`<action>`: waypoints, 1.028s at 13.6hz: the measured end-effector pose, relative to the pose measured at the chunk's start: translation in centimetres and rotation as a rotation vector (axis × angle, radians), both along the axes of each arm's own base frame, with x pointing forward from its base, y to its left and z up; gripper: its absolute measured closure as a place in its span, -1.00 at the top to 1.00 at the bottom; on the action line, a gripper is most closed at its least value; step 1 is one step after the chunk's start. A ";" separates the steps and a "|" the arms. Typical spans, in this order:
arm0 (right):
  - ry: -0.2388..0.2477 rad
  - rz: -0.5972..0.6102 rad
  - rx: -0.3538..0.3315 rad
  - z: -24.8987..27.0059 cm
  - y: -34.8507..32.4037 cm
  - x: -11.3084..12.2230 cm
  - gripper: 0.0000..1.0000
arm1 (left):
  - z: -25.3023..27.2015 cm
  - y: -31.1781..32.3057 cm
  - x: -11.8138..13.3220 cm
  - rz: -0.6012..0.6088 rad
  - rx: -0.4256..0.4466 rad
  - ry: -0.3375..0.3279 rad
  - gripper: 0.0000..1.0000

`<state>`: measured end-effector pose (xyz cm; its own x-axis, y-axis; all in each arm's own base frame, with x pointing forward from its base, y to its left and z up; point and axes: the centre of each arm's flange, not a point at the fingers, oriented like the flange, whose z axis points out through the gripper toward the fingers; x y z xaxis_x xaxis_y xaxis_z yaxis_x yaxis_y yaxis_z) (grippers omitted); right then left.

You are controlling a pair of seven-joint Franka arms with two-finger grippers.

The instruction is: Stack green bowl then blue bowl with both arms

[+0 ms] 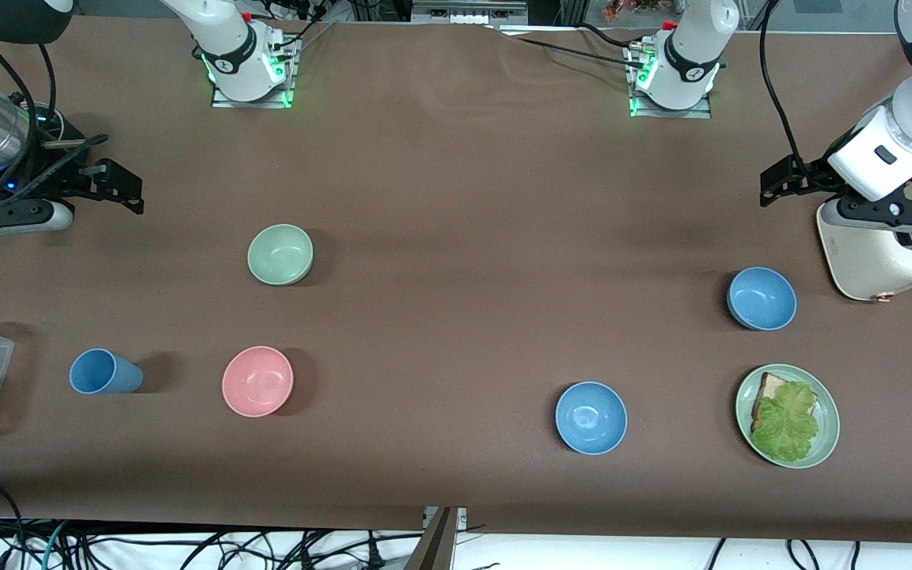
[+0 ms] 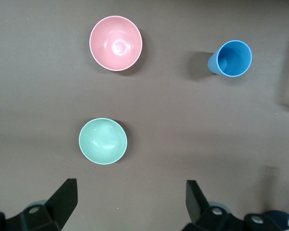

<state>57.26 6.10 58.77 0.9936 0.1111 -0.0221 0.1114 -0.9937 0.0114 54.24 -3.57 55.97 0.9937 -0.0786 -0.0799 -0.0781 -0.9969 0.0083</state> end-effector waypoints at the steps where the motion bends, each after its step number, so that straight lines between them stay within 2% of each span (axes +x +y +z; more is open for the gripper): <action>1: 0.000 0.000 0.000 0.0 0.0 0.0 0.99 | 0.0 0.0 0.0 0.000 0.000 0.000 1.00; 10: 0.001 -0.003 0.000 -0.1 -0.2 0.0 0.99 | 0.0 0.0 0.0 0.000 0.000 0.000 1.00; 14: 0.071 0.011 -0.001 -3.9 0.4 1.4 0.99 | 0.0 0.0 0.0 0.000 0.000 0.000 1.00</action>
<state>58.68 6.47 54.86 0.9882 0.1221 -0.0923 0.1231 -0.9924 0.0045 54.24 -3.57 55.99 0.9937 -0.0785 -0.0795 -0.0781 -0.9969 0.0083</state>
